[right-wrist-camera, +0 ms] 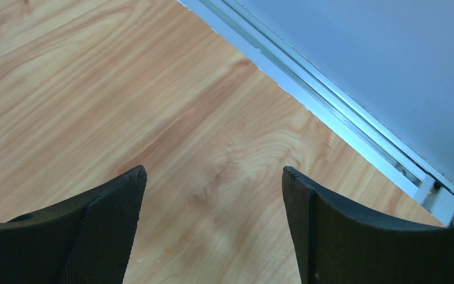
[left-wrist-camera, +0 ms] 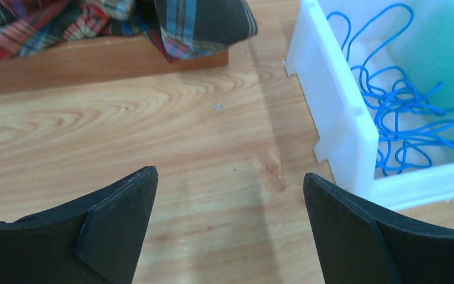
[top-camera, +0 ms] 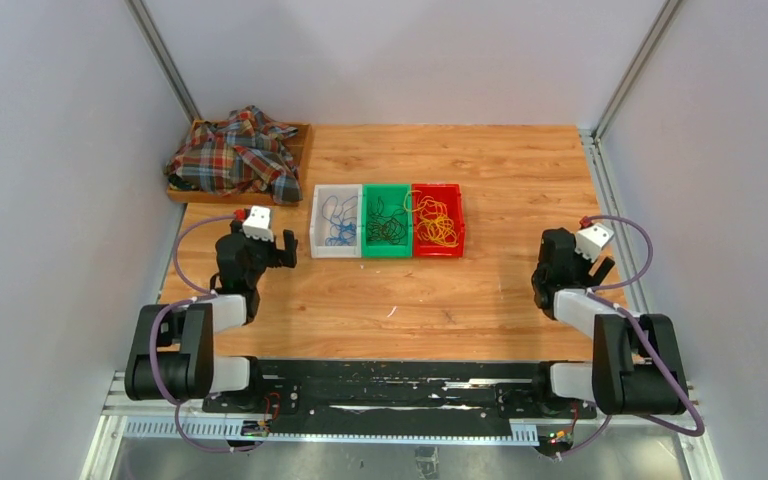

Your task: Untangle the cables

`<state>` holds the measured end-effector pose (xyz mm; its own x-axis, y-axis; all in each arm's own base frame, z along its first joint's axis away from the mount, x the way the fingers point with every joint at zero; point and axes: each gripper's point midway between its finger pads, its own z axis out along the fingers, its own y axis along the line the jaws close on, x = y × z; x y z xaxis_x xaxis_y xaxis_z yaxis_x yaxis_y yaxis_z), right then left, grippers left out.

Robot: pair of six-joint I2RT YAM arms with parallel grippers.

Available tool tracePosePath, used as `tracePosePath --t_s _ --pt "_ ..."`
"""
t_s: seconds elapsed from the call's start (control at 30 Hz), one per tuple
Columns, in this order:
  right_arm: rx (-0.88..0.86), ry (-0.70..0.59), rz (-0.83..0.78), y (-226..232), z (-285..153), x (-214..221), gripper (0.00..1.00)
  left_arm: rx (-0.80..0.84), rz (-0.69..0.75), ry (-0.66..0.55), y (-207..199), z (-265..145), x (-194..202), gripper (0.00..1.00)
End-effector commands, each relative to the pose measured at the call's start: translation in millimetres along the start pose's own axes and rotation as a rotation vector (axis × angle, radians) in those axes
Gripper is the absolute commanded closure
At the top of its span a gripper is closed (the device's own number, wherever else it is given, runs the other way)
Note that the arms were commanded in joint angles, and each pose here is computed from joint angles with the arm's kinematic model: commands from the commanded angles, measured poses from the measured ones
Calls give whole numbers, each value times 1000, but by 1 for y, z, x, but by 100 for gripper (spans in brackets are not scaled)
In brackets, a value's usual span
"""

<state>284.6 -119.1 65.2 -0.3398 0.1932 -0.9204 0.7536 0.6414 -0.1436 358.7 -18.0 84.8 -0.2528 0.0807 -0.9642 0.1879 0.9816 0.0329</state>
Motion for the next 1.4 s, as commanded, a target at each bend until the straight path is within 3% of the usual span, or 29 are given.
tracePosePath --t_s 0.0,0.07,0.13,0.2,0.27,0.3,0.33,0.4,0.5,0.67,0.73,0.83,0.93,1.37 --pt "-76 -47 43 16 4 -17 16 -50 -3 -168 8 -6 -28 2" --pt "-96 -72 43 17 0 -18 16 -56 13 -192 6 -13 -21 2" --pt "-112 -147 53 17 -11 -22 18 -72 11 -309 4 -27 -28 2" --pt "-137 -192 48 19 -18 -22 31 -68 12 -306 3 -29 -27 2" --pt "-155 -233 38 22 -25 -25 44 -76 5 -223 7 -20 -18 2" --pt "-158 -248 21 24 -28 -26 25 -81 -2 -198 9 -15 -18 2" --pt "-159 -268 2 27 -31 -28 15 -89 -15 -191 11 -11 -18 2" --pt "-187 -327 -64 36 -41 -33 14 -94 -12 -199 11 -9 -20 2" --pt "-385 -425 -259 78 -64 -32 14 -100 -12 -193 12 -9 -20 2" --pt "-463 -319 -233 87 -44 -25 14 -99 -13 -195 11 -10 -20 2" --pt "-576 -252 -218 95 -39 -11 13 -99 -13 -197 11 -10 -20 2" --pt "-548 -310 -193 93 -30 -16 11 -97 -14 -195 11 -9 -20 2" --pt "-542 -215 -221 96 -27 -10 10 -98 -12 -196 11 -9 -20 2" --pt "-540 -240 -212 95 -27 -13 9 -98 -12 -196 11 -10 -20 2"
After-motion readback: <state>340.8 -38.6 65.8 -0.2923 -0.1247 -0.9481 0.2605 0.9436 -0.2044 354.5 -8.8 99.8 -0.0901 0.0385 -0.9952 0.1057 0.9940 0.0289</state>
